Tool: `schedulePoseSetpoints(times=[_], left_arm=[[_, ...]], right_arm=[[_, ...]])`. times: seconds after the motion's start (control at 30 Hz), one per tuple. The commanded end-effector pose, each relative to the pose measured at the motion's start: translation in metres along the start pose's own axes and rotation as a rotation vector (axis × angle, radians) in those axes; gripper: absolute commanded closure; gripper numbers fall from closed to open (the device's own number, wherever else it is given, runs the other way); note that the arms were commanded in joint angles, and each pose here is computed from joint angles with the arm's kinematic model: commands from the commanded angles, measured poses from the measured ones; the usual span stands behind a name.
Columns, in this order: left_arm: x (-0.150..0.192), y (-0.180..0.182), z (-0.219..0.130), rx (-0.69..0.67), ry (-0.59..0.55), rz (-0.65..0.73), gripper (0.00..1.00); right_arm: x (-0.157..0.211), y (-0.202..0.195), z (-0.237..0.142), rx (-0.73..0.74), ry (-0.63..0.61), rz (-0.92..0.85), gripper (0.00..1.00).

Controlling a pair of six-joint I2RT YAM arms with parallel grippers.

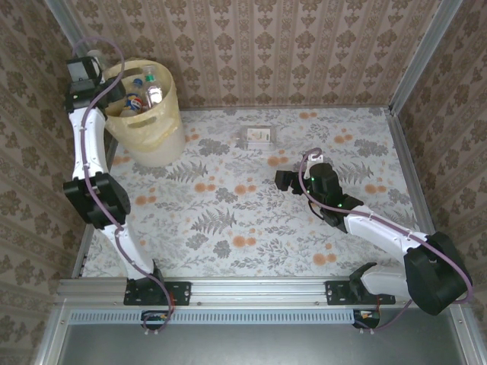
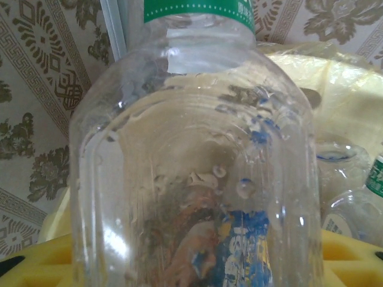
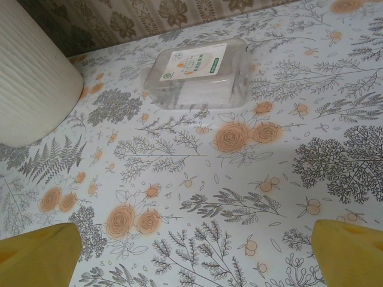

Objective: Put the plastic bottles in the bin

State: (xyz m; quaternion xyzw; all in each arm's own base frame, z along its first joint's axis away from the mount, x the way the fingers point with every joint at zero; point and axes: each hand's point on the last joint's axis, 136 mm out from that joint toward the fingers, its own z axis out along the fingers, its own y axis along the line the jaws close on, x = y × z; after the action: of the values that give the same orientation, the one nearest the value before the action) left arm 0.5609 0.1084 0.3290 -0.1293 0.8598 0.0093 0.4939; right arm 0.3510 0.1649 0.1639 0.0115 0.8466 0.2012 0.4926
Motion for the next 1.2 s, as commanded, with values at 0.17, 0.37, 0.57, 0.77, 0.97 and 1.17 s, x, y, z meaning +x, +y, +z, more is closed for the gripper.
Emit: schedulePoseSetpoints(times=[0.17,0.37,0.57,0.77,0.97,1.17], left_arm=[[-0.016,-0.004,-0.034,-0.005,-0.010,-0.003,0.08],[-0.034,-0.030,-0.066,0.053,-0.076,0.015,0.01],[-0.031,-0.072,-0.085,0.160,-0.101,0.033,0.00],[-0.016,-0.136,-0.109,0.364,-0.142,0.016,0.00],[0.019,-0.199,-0.126,0.564,-0.145,-0.019,0.00],[0.070,-0.240,-0.124,0.658,-0.063,-0.067,0.00]], right_arm=[[-0.013,0.003,-0.004,0.004,-0.039,-0.002,0.00],[-0.011,0.004,0.000,-0.002,-0.037,0.006,0.00],[-0.010,0.003,0.002,0.001,-0.035,0.008,0.00],[-0.008,-0.001,0.002,0.013,-0.031,0.020,0.00],[-0.003,-0.008,0.009,0.017,0.051,0.077,0.00],[-0.010,-0.015,0.024,-0.003,0.072,0.151,0.00]])
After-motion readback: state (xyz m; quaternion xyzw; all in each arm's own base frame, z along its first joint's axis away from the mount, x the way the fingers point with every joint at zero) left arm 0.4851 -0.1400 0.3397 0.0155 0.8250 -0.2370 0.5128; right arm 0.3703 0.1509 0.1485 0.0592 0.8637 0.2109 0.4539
